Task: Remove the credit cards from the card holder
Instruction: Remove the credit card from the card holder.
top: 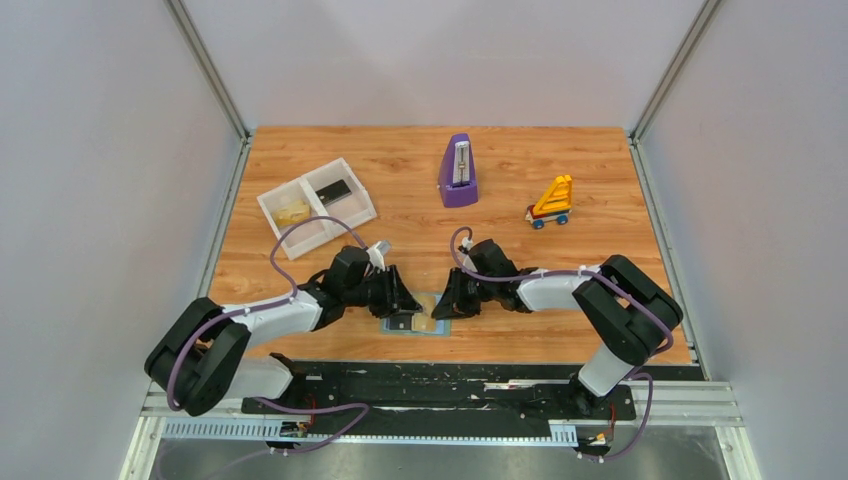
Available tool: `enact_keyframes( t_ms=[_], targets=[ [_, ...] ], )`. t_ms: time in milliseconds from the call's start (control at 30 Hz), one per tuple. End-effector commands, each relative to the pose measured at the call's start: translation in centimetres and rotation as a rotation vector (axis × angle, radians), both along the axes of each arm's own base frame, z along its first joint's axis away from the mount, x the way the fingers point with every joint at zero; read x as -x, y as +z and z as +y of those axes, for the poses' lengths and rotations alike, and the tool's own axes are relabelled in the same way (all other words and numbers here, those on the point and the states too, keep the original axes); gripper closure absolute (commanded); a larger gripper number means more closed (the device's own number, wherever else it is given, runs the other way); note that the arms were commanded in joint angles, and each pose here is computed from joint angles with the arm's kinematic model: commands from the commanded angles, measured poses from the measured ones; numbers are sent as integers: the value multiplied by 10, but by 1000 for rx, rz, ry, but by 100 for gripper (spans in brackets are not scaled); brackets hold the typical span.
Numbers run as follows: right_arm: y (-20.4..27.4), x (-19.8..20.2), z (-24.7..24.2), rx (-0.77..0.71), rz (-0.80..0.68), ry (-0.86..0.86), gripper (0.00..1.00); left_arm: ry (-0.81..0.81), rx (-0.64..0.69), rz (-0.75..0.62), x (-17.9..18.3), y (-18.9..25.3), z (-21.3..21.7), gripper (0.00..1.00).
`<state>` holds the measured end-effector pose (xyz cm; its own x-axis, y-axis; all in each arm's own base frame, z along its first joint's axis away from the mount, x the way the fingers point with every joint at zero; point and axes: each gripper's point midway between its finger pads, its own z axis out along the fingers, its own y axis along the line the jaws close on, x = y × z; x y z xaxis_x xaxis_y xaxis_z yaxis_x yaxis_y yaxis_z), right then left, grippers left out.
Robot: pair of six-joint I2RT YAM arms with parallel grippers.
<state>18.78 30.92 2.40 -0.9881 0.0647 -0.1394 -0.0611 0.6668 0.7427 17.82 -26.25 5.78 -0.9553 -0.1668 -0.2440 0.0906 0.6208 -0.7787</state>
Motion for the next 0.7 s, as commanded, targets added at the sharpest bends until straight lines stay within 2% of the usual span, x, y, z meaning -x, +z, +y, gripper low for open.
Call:
enact_keyframes(
  t_ms=[0,167,367,667],
  targets=[
    [-20,2,-18,94,2,-41,84,8,91,-85,-10,25,-9,58],
    [-16,3,-17,82,-5,-38,84,11,46,-65,-9,14,-5,59],
    [-16,3,-17,82,-5,-37,84,106,-163,-51,-14,-4,27,57],
    [-17,4,-18,85,-6,-37,85,68,-144,-58,-20,-12,16,55]
  ],
)
